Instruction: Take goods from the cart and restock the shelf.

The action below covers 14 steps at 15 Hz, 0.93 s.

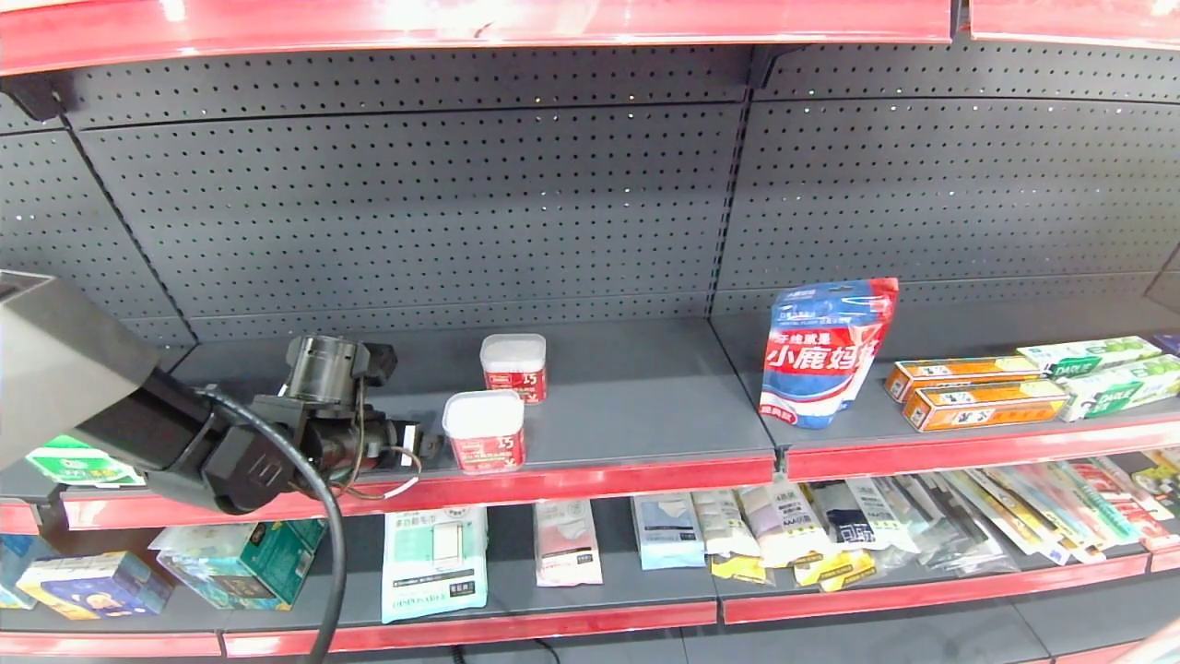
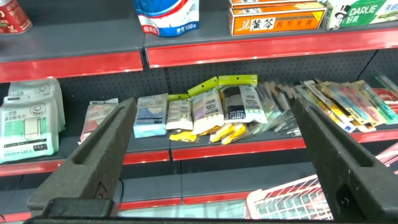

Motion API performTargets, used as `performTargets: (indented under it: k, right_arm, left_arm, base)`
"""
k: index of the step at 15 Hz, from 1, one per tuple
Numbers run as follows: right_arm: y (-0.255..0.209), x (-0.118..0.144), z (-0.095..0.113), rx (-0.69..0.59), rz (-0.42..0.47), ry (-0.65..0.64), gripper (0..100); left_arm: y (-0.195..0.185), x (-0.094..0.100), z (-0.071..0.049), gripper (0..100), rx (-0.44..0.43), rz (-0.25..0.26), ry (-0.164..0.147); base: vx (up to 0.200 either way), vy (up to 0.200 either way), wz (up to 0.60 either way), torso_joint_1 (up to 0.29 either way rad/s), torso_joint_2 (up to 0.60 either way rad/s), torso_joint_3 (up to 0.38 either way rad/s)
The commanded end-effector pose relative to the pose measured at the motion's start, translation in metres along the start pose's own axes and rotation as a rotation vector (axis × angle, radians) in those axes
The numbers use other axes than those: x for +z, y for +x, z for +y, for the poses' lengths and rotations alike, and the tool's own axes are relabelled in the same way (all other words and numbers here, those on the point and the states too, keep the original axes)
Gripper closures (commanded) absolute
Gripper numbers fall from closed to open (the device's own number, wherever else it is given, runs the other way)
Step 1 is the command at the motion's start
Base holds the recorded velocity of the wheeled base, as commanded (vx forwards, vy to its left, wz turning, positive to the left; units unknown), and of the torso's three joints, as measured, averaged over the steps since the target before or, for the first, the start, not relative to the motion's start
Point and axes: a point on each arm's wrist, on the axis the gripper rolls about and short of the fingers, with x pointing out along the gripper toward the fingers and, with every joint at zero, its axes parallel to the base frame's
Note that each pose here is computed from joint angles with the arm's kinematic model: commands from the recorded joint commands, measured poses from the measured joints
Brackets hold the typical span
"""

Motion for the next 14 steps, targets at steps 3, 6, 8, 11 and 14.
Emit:
performTargets:
  k: [3,6,8,11,14]
  right_arm:
    - [0.0,0.0,0.0,0.001,0.002,0.001,0]
    - [0.0,0.0,0.0,0.0,0.002,0.001,0]
    - [0.0,0.0,0.0,0.001,0.0,-0.001,0]
    - [0.0,0.0,0.0,0.0,0.0,0.001,0]
    - [0.0,0.0,0.0,0.0,0.0,0.001,0]
  left_arm:
    - [-0.009,0.002,-0.004,0,-0.019,-0.015,0.011]
    - [-0.011,-0.001,-0.01,0,-0.049,-0.008,0.026]
    - [-0.009,-0.001,-0.01,0,-0.049,-0.007,0.026]
    - [-0.006,-0.002,-0.011,0,-0.049,-0.004,0.026]
    - [-0.004,-0.003,-0.011,0,-0.048,-0.002,0.026]
  base:
    - [0.0,0.0,0.0,0.0,0.0,0.0]
    - [0.0,0.0,0.0,0.0,0.0,0.0]
    - [0.0,0.0,0.0,0.0,0.0,0.0]
    - [0.0,0.0,0.0,0.0,0.0,0.0]
    - [0.0,0.0,0.0,0.0,0.0,0.0]
